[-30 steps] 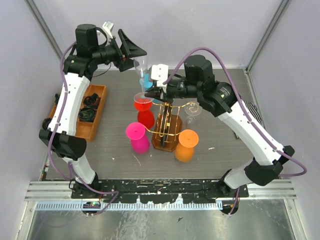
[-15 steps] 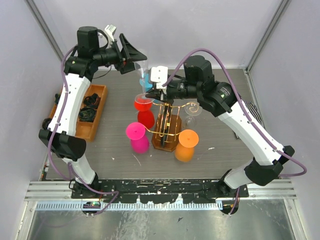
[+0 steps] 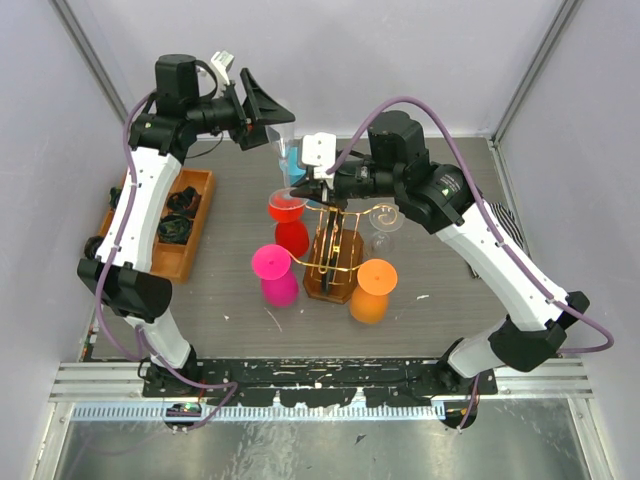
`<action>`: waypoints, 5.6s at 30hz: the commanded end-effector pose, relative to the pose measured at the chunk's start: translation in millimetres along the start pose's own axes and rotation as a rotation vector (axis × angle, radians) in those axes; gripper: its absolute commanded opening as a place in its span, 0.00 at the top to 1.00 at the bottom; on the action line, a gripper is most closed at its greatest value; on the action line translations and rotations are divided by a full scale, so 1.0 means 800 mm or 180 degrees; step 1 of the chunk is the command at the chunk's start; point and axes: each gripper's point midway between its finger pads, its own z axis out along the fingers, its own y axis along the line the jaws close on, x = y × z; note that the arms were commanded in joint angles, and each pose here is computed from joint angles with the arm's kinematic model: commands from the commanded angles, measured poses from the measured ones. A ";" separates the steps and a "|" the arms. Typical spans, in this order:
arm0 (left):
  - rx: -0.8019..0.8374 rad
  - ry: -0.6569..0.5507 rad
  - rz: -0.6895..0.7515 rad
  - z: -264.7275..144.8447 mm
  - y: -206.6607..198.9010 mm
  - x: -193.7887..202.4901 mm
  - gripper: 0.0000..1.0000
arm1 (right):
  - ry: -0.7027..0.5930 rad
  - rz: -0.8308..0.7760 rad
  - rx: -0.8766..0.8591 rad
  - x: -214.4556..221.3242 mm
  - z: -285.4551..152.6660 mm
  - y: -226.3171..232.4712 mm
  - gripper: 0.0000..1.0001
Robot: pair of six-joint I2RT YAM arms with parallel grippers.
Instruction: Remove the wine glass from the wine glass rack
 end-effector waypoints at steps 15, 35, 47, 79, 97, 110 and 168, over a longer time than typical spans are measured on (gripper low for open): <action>0.0123 -0.0041 0.0065 -0.015 -0.022 -0.004 0.40 | -0.0205 -0.0028 0.0275 -0.036 -0.025 -0.010 0.71; -0.0292 -0.0931 -0.0136 -0.090 0.029 -0.112 0.48 | -0.0043 -0.0008 0.1268 -0.021 -0.074 -0.050 0.08; -0.1596 -0.1563 0.0262 -0.110 0.147 -0.192 0.44 | 0.0509 0.0593 0.2639 0.037 -0.134 -0.119 0.01; -0.3383 -0.2893 0.2458 -0.016 0.357 -0.229 0.49 | 0.0621 0.2852 0.3210 0.214 -0.171 -0.202 0.05; -0.3469 -0.2911 0.2321 0.004 0.418 -0.189 0.20 | 0.0660 0.2997 0.3095 0.235 -0.157 -0.194 0.06; -0.3342 -0.2938 0.2222 -0.014 0.379 -0.168 0.01 | 0.0176 0.3965 0.1856 0.183 -0.075 -0.173 0.29; -0.2422 -0.2309 0.1526 -0.168 0.150 -0.038 0.01 | -0.0072 0.4771 0.1166 0.194 0.066 -0.160 0.99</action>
